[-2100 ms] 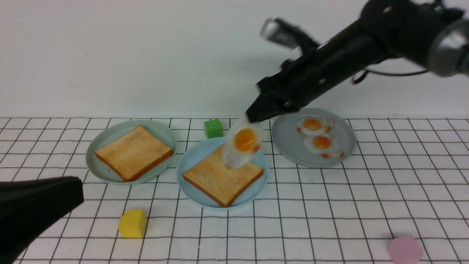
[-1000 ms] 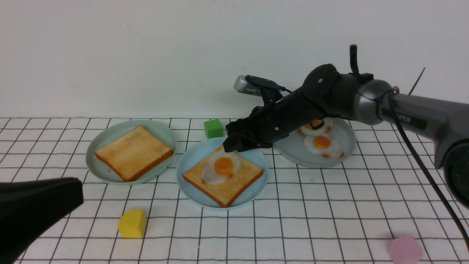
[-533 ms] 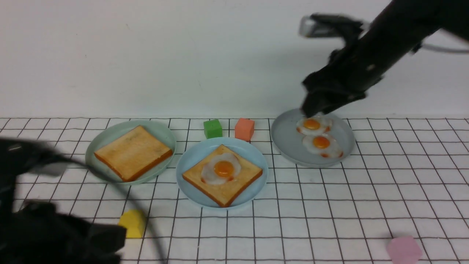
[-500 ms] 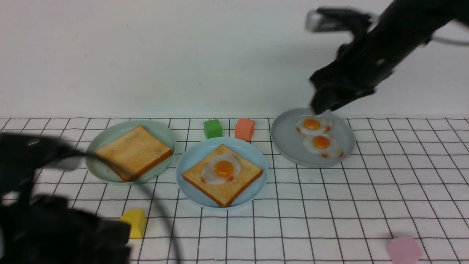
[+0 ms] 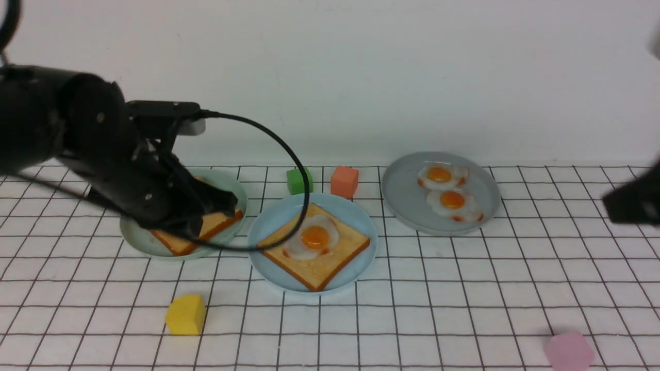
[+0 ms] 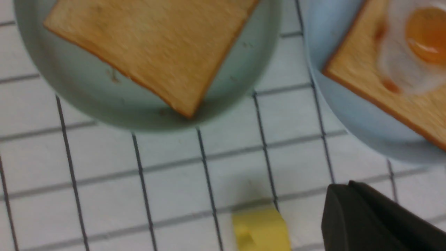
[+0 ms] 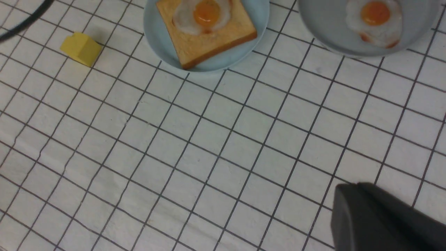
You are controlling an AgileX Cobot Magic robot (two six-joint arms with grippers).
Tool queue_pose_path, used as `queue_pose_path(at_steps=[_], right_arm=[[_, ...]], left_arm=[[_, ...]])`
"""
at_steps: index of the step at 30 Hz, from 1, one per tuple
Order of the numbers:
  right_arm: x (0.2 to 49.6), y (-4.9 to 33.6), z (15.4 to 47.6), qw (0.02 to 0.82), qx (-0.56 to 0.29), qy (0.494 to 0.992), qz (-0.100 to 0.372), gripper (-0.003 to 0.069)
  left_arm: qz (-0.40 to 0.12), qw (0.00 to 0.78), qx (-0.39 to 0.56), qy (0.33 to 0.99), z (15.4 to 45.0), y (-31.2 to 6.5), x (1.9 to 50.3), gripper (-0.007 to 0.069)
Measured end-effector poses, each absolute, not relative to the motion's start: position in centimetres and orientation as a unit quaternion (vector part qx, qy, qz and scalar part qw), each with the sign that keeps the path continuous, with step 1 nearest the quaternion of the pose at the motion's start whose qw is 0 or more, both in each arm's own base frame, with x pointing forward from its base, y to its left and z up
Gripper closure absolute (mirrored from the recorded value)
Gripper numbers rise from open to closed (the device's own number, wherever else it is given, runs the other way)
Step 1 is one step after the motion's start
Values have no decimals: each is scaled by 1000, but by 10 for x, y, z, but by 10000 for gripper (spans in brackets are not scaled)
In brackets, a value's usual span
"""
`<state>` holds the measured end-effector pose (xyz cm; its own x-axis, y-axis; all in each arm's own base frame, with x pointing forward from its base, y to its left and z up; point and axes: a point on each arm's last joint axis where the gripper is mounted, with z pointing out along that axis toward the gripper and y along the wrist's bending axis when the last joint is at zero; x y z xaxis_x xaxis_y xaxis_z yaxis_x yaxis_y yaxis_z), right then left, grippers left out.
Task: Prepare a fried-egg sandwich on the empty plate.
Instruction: Use the left arm to grab a slice of bread
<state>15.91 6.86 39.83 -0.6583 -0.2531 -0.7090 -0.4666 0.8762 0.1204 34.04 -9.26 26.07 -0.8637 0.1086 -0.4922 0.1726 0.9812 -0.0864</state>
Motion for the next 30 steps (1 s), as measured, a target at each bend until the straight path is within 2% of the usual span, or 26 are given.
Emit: queue_pose_path(at_steps=[6, 8, 12, 13, 14, 17, 20, 30], right_arm=[[125, 58, 400, 400, -201, 882, 149, 645], [116, 56, 401, 399, -204, 881, 152, 645], [110, 55, 400, 388, -208, 885, 154, 645], [110, 55, 400, 388, -208, 885, 154, 645], [110, 55, 399, 386, -208, 885, 154, 645], [109, 55, 399, 385, -210, 885, 154, 645], [109, 55, 399, 387, -216, 884, 151, 645], [110, 55, 400, 388, -219, 882, 150, 645]], left_arm=[[-50, 236, 94, 966, 237, -93, 379, 636], [-29, 228, 126, 965, 222, -95, 394, 603], [3, 223, 168, 960, 205, -95, 413, 477], [5, 223, 170, 960, 204, -95, 414, 469], [12, 224, 178, 958, 199, -96, 419, 408], [23, 232, 190, 954, 189, -96, 427, 290], [35, 242, 202, 948, 179, -96, 433, 225], [64, 252, 237, 936, 153, -95, 446, 226]])
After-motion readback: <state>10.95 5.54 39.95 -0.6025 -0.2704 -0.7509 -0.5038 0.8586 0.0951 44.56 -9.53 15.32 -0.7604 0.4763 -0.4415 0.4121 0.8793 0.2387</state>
